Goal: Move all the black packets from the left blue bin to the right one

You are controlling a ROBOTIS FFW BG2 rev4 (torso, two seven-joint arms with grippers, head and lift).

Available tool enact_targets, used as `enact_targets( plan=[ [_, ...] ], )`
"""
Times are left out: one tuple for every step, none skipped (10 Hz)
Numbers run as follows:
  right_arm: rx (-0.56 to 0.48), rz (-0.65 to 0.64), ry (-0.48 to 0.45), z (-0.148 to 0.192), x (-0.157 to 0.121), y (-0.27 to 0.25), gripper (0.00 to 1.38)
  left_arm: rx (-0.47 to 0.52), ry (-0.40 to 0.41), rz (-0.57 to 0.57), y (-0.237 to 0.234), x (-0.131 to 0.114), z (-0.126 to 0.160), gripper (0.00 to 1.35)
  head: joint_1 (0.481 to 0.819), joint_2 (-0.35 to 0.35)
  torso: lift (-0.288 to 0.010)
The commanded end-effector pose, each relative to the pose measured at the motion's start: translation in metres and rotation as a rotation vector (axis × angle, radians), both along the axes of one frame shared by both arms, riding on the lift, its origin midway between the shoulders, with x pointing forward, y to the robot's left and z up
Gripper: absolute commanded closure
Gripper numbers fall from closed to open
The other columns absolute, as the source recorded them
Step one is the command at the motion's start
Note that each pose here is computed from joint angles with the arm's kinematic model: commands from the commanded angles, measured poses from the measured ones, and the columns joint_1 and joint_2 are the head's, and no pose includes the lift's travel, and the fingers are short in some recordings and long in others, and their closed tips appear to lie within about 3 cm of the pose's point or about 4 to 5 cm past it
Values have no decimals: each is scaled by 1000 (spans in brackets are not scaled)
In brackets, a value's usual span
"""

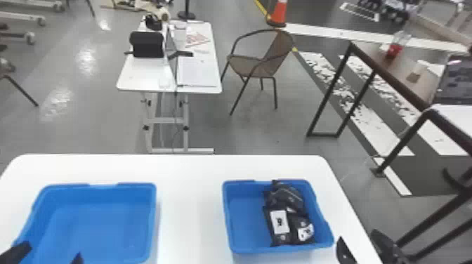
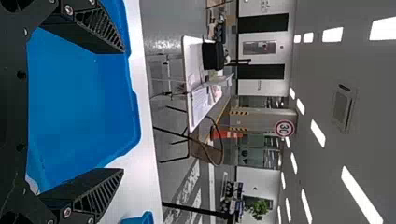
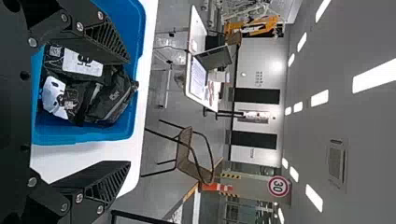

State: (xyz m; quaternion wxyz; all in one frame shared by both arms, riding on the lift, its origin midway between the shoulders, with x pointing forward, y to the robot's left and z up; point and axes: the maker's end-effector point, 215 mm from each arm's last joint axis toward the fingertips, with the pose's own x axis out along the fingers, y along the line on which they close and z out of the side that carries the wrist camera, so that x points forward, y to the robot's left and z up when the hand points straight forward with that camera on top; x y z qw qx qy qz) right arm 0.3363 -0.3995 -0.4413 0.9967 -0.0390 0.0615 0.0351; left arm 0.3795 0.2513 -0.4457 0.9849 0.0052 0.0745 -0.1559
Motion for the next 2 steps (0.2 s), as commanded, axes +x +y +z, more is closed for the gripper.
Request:
enact_targets(
  plan=[
    [2, -1, -3, 1, 1, 0, 272, -9, 5, 1, -2, 0, -2, 130, 695, -236, 0],
    [8, -4, 4, -2, 0, 0, 274, -21, 9, 3, -3, -1, -4, 130, 695, -236, 0]
  ],
)
